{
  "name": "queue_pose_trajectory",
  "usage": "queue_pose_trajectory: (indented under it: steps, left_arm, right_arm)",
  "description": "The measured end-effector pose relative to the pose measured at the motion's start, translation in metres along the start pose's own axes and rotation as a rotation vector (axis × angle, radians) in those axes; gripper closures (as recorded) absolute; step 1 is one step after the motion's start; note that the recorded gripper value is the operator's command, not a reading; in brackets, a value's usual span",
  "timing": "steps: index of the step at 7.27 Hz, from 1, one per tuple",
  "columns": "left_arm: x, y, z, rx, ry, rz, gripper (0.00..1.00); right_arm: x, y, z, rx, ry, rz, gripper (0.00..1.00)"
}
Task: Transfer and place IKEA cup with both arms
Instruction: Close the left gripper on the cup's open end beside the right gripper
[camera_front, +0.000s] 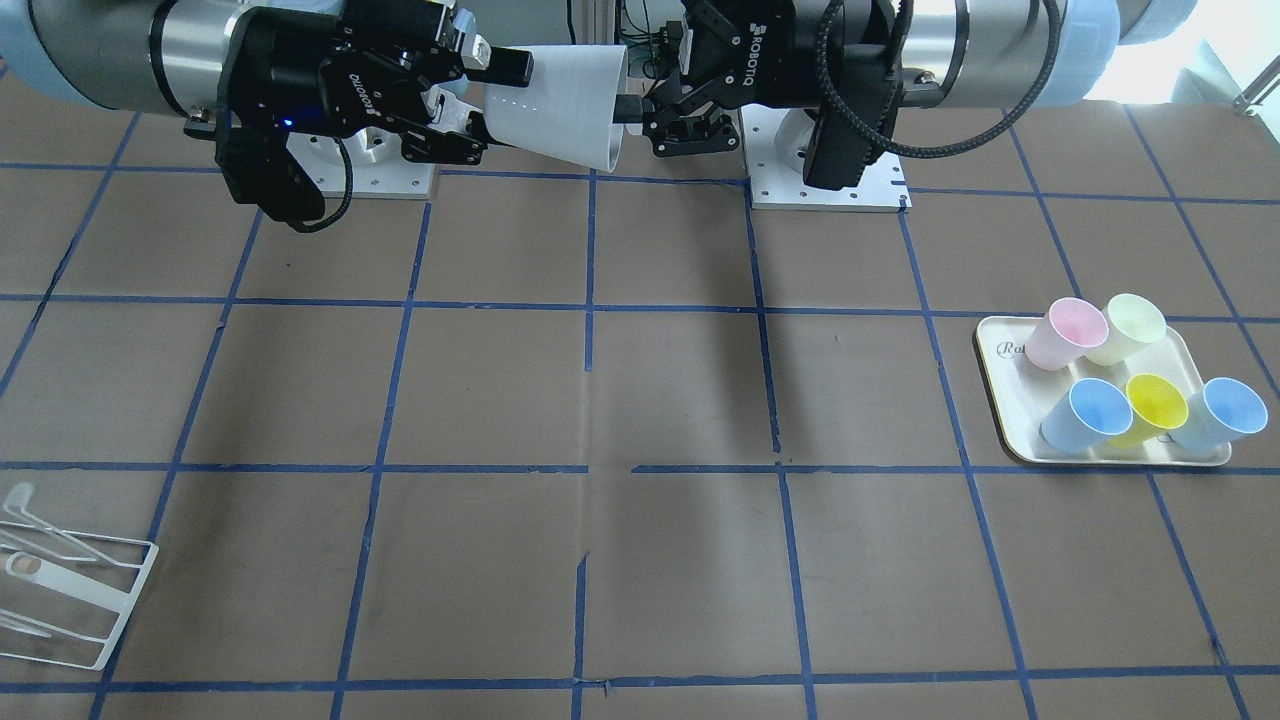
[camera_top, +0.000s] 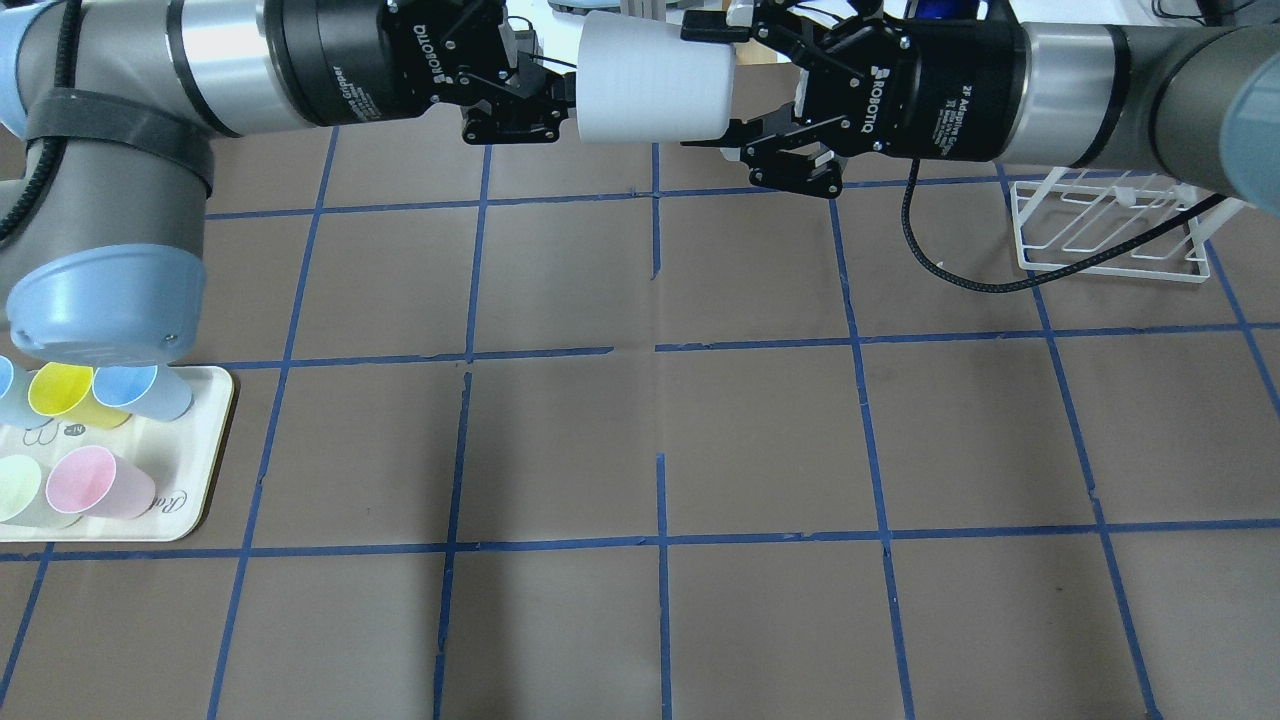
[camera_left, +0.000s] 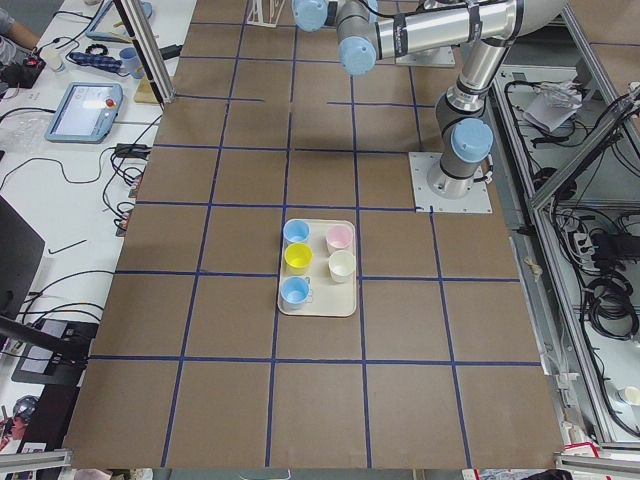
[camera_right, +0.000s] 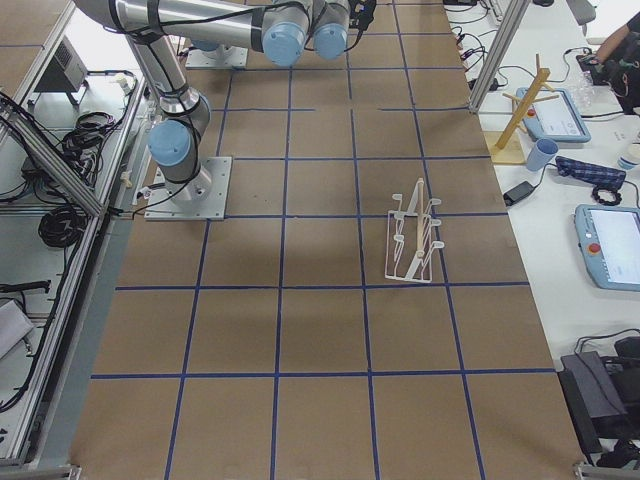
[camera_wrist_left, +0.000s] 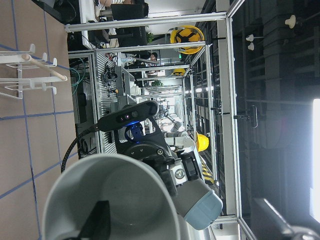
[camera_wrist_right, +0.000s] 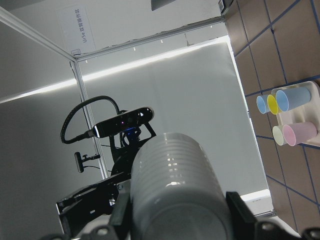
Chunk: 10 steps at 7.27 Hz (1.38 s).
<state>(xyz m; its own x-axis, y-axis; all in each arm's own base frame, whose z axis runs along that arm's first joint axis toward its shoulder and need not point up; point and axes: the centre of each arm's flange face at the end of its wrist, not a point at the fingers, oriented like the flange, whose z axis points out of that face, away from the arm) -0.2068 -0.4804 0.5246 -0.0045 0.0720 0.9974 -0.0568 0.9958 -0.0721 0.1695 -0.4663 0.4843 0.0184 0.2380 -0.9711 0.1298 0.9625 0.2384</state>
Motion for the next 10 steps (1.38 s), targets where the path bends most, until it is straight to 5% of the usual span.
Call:
queue_pose_trajectory:
  steps: [4,10]
  left_arm:
    - [-0.0015,-0.0044,-0.0004,0.003,-0.011,0.051,0.45]
    - [0.0032,-0.0026,-0.0004,0.031,-0.104,0.038,0.46]
  right_arm:
    - [0.0000,0.0000,0.0000,0.000,0.000,0.001,0.76]
    - [-0.0025,0.0033,-0.0001,0.000,0.001,0.005,0.75]
